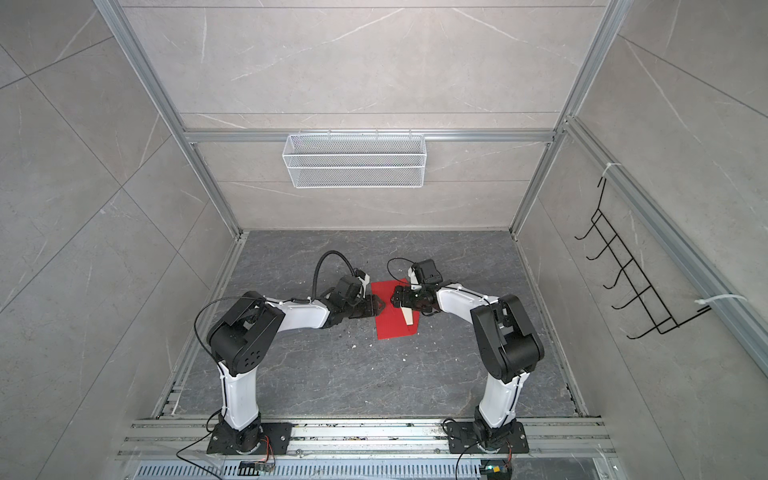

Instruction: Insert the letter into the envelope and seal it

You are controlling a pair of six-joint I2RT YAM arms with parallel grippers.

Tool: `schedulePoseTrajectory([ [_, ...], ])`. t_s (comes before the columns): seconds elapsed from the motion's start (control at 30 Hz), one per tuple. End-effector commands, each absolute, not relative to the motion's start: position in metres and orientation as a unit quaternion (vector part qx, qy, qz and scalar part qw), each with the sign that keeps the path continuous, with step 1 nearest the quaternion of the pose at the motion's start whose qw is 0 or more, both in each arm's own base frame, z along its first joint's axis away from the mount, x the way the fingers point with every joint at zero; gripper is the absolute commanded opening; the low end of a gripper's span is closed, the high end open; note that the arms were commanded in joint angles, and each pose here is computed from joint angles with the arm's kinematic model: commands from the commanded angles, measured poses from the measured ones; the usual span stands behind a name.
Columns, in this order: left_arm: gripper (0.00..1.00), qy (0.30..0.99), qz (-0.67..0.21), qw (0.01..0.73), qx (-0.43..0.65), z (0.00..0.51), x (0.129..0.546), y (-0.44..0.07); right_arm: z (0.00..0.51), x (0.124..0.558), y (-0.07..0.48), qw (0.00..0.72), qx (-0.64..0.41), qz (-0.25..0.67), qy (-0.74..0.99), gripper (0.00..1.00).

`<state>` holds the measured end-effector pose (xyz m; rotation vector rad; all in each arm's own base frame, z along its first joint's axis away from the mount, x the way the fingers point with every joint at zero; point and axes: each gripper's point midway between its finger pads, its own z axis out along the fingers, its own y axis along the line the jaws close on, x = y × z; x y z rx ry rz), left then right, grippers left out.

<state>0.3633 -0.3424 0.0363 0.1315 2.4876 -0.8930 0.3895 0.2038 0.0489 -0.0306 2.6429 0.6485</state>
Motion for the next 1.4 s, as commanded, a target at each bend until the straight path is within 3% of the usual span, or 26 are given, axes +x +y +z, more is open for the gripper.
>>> schedulePoseTrajectory([
  [0.0, 0.50, 0.912, -0.332, 0.238, 0.047, 0.032, 0.365, -0.346, 0.045, 0.395, 0.208, 0.205, -0.003, 0.239, 0.949, 0.89],
  [1.37, 0.46, 0.912, -0.342, 0.225, 0.039, 0.025, 0.364, -0.349, 0.028, 0.382, 0.223, 0.172, 0.049, 0.304, 0.936, 0.87],
])
